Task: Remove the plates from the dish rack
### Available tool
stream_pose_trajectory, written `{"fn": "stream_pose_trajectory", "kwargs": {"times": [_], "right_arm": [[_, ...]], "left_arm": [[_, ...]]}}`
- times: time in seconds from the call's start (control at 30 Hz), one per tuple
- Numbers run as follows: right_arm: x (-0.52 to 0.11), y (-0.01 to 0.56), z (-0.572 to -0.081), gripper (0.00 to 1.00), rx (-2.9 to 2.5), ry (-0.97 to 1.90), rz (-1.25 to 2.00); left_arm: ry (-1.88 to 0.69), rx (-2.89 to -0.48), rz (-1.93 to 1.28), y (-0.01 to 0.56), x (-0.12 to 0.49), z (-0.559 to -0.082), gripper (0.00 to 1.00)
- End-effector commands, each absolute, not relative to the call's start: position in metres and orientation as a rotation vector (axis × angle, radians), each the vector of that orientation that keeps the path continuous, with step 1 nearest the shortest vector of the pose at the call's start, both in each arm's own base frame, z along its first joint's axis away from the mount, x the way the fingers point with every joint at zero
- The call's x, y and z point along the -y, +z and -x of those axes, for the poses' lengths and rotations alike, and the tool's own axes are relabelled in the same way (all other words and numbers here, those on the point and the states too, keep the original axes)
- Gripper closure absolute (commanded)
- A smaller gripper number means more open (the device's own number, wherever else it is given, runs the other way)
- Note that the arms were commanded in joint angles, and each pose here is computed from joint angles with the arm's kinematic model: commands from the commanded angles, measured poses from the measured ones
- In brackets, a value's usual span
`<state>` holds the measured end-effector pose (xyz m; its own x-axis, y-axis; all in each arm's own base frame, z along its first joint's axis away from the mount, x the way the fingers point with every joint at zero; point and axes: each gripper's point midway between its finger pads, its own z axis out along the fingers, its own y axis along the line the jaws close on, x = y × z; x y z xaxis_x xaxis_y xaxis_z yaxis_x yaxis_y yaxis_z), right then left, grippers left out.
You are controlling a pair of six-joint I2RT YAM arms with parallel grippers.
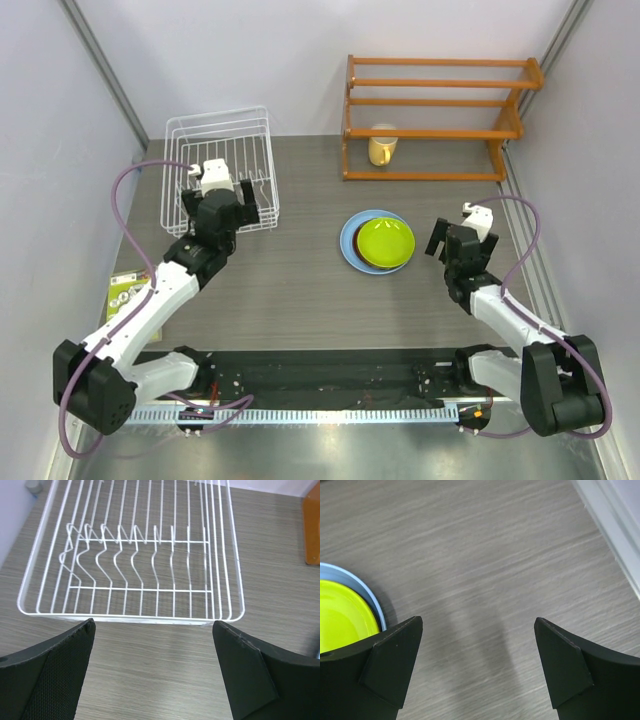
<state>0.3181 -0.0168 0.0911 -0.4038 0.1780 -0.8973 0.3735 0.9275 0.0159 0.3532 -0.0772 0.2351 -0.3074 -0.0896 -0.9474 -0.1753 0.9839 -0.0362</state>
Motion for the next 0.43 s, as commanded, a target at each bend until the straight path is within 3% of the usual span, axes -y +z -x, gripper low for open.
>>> {"fn": "stream_pose_trajectory", "kwargs": {"times": [0.0,0.4], "right_arm": [[0.0219,0.13,-0.3367,0.0,-1.834,-0.246,-0.405],[0.0254,0.125,-0.339,0.0,-1.827,-0.28,-0.398]], "left_arm": [[0.187,-1.797,0.227,0.2526,0.0575,-0.3537,0.01],[0.205,-1.809,0.205,0.2489,0.0574,-0.3545,0.01]]}}
